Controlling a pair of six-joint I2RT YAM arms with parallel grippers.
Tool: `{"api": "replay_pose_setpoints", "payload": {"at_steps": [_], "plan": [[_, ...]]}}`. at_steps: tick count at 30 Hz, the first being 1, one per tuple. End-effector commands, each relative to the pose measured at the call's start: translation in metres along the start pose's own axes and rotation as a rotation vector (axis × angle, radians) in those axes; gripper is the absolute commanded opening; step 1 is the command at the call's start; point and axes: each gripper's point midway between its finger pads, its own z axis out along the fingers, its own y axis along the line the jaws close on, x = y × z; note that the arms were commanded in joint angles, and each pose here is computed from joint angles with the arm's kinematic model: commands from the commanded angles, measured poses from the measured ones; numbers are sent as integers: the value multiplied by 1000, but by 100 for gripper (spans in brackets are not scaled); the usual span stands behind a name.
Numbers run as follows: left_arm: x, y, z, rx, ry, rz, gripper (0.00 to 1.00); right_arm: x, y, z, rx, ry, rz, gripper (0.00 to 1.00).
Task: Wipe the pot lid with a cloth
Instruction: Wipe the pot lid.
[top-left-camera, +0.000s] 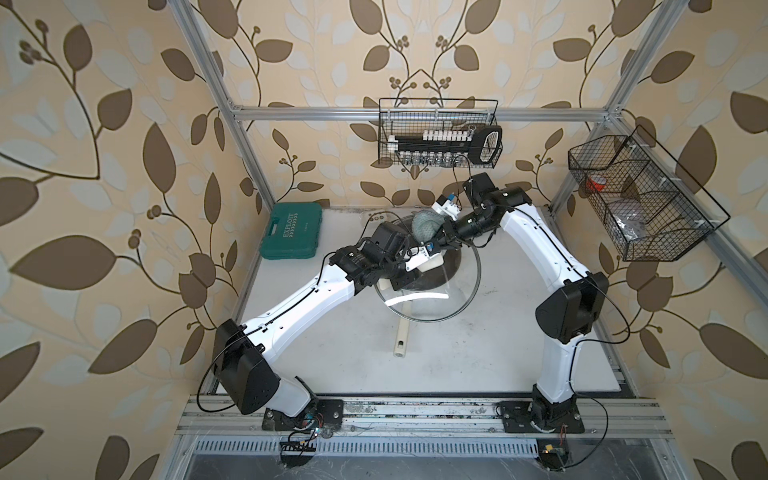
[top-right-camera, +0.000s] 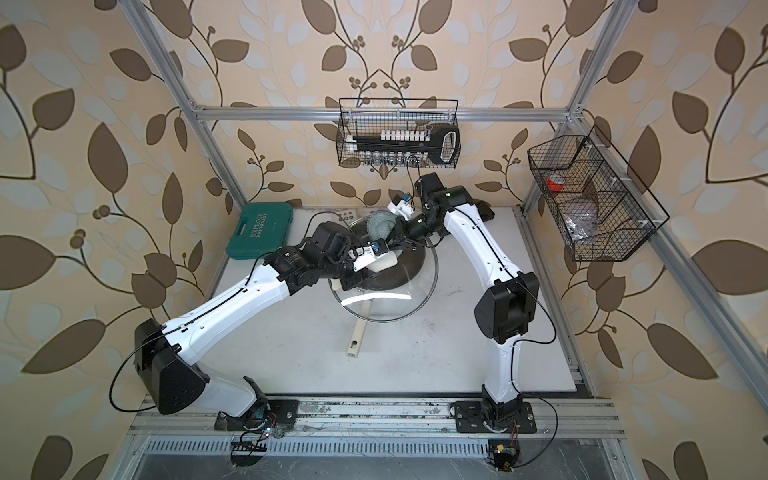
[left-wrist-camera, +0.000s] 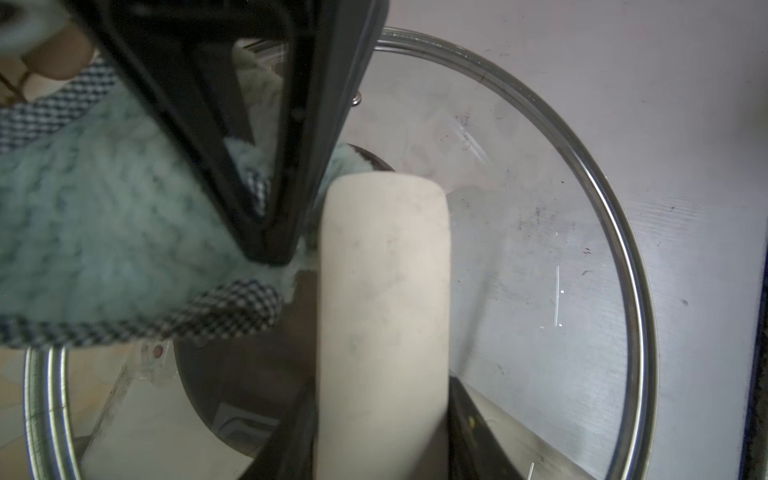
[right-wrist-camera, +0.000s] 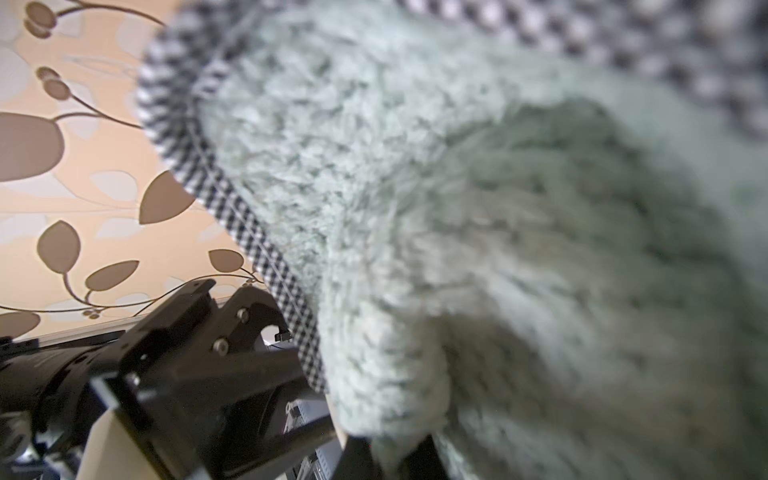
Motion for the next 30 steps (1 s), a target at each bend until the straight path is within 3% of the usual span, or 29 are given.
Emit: {"api": "replay_pose_setpoints", "payload": {"at_steps": [1, 5, 11, 21, 30], "plan": [[-96, 47, -89, -254, -416, -43, 0, 12, 8, -21, 9, -38, -44, 0], [-92, 54, -101, -315, -440, -86, 0, 29, 1, -27, 20, -29, -29, 0], [-95, 48, -110, -292, -451, -66, 0, 36, 3, -29, 9, -24, -32, 0], [-99, 37, -108, -234, -473, -47, 0, -10, 19, -20, -21, -74, -60, 0], [-106, 36, -105, -230, -493, -45, 0, -51, 46, 19, -75, -64, -82, 0]]}}
